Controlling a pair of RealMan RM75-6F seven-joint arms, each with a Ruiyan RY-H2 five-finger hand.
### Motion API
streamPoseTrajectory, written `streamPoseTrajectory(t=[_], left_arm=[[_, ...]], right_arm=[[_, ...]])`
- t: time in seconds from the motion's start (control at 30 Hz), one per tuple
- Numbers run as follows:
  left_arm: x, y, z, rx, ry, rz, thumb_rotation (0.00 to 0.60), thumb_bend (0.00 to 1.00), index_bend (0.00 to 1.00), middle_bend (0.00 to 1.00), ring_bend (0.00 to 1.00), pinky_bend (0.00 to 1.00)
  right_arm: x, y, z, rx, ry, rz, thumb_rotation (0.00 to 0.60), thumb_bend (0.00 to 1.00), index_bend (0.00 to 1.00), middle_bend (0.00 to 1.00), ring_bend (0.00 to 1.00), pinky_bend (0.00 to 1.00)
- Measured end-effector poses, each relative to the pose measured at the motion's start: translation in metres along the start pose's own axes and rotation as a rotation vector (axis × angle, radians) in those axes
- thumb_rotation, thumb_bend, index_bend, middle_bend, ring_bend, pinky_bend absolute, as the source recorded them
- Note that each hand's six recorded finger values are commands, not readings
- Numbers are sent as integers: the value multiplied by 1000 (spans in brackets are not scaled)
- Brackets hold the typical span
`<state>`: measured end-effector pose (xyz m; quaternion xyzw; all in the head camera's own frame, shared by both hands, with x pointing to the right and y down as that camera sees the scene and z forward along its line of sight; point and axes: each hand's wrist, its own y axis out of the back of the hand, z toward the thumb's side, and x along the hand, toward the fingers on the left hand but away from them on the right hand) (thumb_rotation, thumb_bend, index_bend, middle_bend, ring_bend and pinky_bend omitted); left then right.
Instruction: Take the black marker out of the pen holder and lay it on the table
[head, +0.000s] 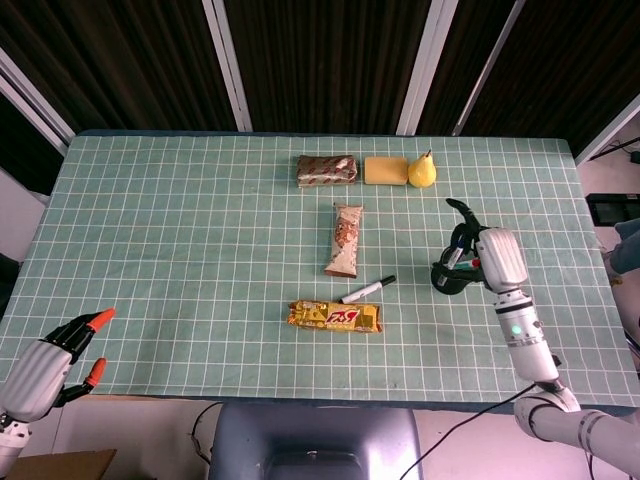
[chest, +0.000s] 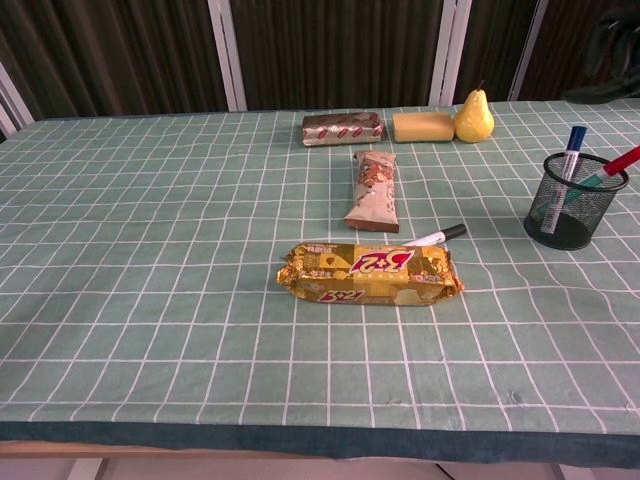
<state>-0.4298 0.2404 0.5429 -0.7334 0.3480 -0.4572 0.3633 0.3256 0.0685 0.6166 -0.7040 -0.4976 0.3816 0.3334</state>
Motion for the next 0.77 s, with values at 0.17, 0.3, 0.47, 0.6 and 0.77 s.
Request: streamPoseTrajectory(t=[0.17, 0.3, 0.47, 0.6, 0.77], left_arm=[[1, -1, 0, 1, 1, -4, 600, 503, 102, 160, 180, 379], [2, -2, 0, 4, 2, -9, 600, 503, 102, 160, 181, 379], [3, -3, 1, 8, 3, -12, 600, 503, 102, 160, 180, 379], [3, -3, 1, 10, 6, -13, 600, 503, 102, 161, 181, 379], [2, -2, 1, 11, 7, -8, 600, 503, 102, 160, 181, 379]], right_arm=[[43, 45, -10, 93, -66, -63, 600, 270, 268, 345, 249, 253], [85, 61, -28, 207, -170, -13, 600, 271, 182, 219, 127, 170], [118, 56, -42, 226, -276, 72, 600, 277, 67, 108, 41, 160], [127, 52, -44, 239, -292, 95, 600, 296, 41, 92, 26, 158], [128, 52, -41, 236, -284, 76, 600, 301, 40, 92, 26, 157]])
